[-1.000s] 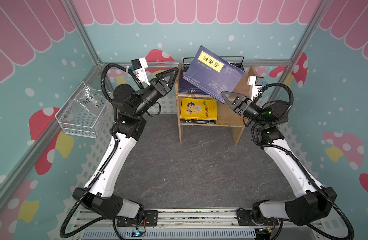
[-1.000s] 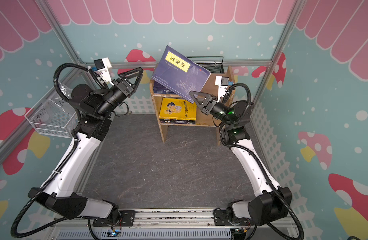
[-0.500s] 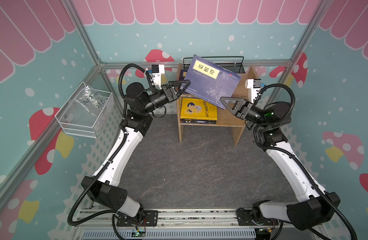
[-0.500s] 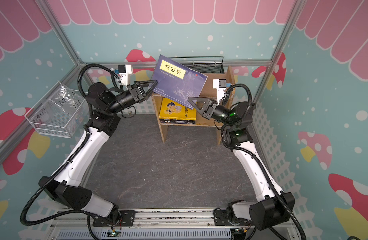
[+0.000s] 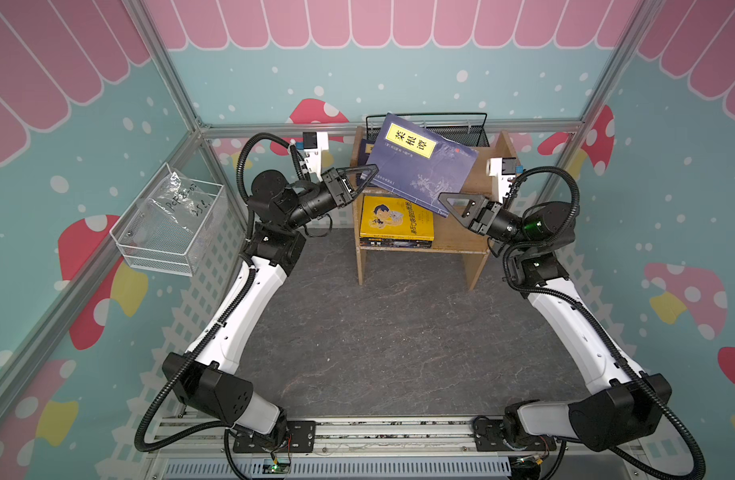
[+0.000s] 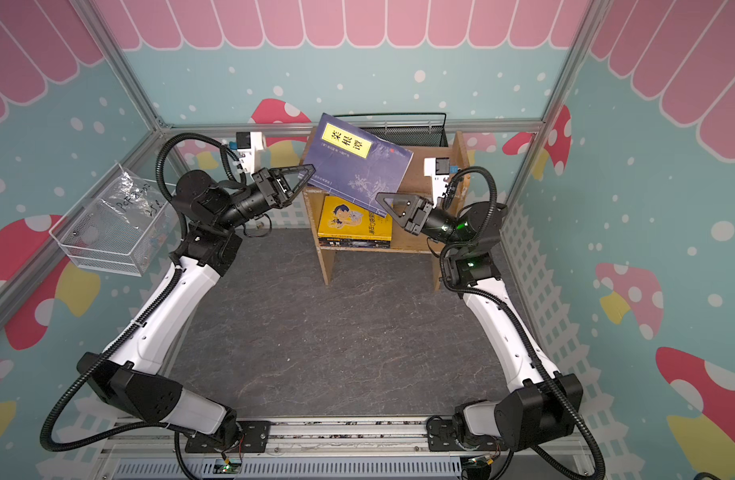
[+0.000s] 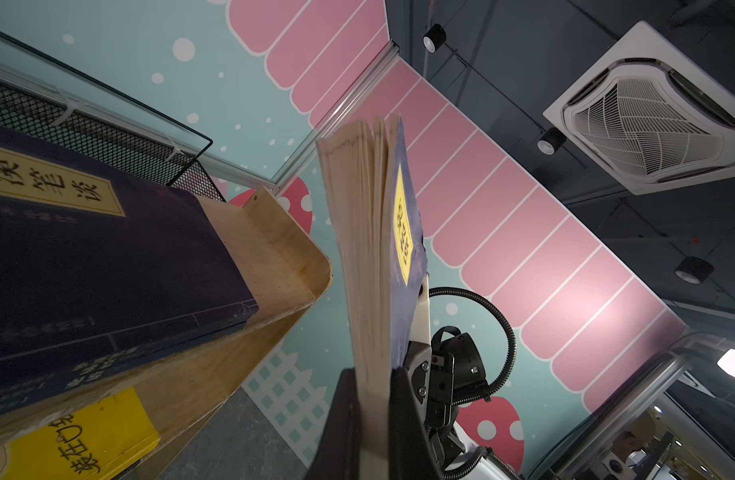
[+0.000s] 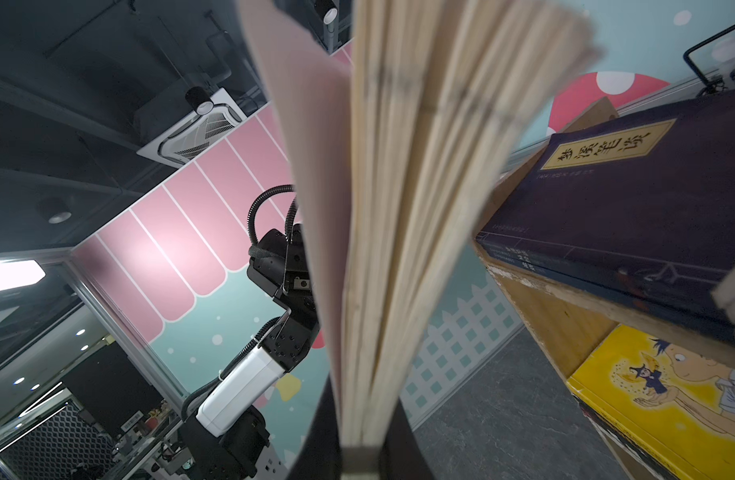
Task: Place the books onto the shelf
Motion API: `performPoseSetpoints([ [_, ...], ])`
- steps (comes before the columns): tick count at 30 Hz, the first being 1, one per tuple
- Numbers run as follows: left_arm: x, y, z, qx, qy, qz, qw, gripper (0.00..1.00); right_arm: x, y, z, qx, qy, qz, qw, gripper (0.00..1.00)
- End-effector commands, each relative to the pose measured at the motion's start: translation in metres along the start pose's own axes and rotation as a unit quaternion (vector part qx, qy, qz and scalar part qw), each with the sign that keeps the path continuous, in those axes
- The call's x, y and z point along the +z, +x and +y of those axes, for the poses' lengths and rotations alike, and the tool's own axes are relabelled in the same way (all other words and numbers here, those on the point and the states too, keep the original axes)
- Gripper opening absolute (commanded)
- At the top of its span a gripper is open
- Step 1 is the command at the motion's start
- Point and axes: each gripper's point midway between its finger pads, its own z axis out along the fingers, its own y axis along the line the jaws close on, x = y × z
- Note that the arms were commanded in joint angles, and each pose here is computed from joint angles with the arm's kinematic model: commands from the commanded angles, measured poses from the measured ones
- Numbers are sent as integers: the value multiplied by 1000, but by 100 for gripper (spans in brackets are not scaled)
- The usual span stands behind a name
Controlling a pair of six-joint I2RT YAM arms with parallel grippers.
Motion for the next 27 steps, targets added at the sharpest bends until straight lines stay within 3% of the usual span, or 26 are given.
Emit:
performPoseSetpoints([
  [1,-9,-25,-18,23,-3,-70,997,0,0,-27,16,-51,-7,-51,997,22],
  [5,-13,-49,-16,19,-25,-135,990,0,-1,-46,3,-75,33,-98,992,47],
  [7,-14,-60,-13,15,-30,-163,986,0,-6,-57,-9,-98,73,-129,984,53],
  [12,3,-77,5,-18,-34,-182,983,0,-30,-78,-31,-154,185,-196,951,58],
  [19,21,-79,41,-47,-57,-174,982,0,-45,-85,-46,-226,270,-196,915,60],
  [23,25,-76,55,-58,-81,-164,981,0,-41,-86,-52,-255,280,-183,907,64],
  [27,26,-72,69,-58,-128,-143,980,0,-29,-87,-66,-268,280,-162,908,75],
])
